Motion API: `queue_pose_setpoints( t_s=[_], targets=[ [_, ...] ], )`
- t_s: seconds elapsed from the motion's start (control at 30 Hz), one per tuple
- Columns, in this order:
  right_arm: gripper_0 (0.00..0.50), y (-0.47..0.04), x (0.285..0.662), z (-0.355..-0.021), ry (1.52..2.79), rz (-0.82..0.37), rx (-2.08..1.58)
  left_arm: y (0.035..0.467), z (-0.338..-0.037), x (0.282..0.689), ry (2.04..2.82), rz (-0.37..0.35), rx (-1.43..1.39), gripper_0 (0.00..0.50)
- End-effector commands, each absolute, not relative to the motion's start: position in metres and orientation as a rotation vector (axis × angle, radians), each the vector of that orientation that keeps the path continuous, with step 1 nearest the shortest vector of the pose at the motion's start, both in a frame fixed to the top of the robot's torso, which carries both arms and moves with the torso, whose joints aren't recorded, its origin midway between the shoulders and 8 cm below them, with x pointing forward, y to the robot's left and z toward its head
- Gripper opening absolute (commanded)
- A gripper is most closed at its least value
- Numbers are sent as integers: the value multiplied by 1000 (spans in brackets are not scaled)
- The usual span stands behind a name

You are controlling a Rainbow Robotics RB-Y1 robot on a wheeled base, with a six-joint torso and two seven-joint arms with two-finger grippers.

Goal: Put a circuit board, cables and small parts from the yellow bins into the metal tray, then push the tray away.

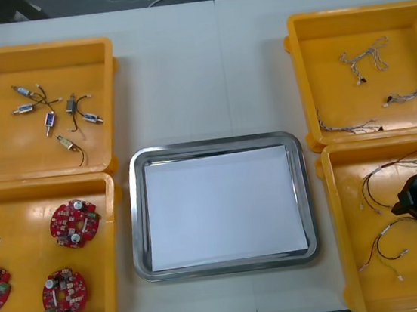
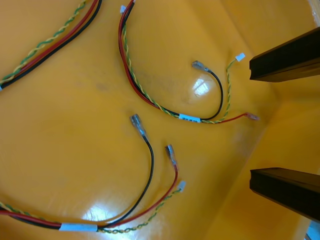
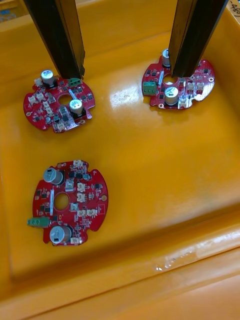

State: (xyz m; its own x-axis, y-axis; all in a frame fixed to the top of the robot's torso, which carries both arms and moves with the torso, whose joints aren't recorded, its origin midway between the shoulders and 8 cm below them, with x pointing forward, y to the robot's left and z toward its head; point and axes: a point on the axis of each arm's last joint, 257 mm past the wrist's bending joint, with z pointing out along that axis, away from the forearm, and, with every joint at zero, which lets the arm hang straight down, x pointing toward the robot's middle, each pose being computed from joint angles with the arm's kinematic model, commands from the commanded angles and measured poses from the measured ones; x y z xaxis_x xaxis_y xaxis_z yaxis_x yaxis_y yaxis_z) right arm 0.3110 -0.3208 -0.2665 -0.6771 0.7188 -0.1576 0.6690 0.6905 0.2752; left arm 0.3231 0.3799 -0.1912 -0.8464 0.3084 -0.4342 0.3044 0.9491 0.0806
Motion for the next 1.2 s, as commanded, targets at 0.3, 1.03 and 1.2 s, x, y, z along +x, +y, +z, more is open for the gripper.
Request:
queue_pose_setpoints(
  t_s=[0.3,1.03,1.2],
  targets=[
    [500,-300,313,-306,2611,183,1082,383,-214,309,2509,105,848,500],
    [500,-292,325,-331,2560,276,1222,381,-258,281,2427,118,1016,500],
    [500,-290,326,-335,2560,283,1234,388,-257,286,2430,137,993,500]
  ],
)
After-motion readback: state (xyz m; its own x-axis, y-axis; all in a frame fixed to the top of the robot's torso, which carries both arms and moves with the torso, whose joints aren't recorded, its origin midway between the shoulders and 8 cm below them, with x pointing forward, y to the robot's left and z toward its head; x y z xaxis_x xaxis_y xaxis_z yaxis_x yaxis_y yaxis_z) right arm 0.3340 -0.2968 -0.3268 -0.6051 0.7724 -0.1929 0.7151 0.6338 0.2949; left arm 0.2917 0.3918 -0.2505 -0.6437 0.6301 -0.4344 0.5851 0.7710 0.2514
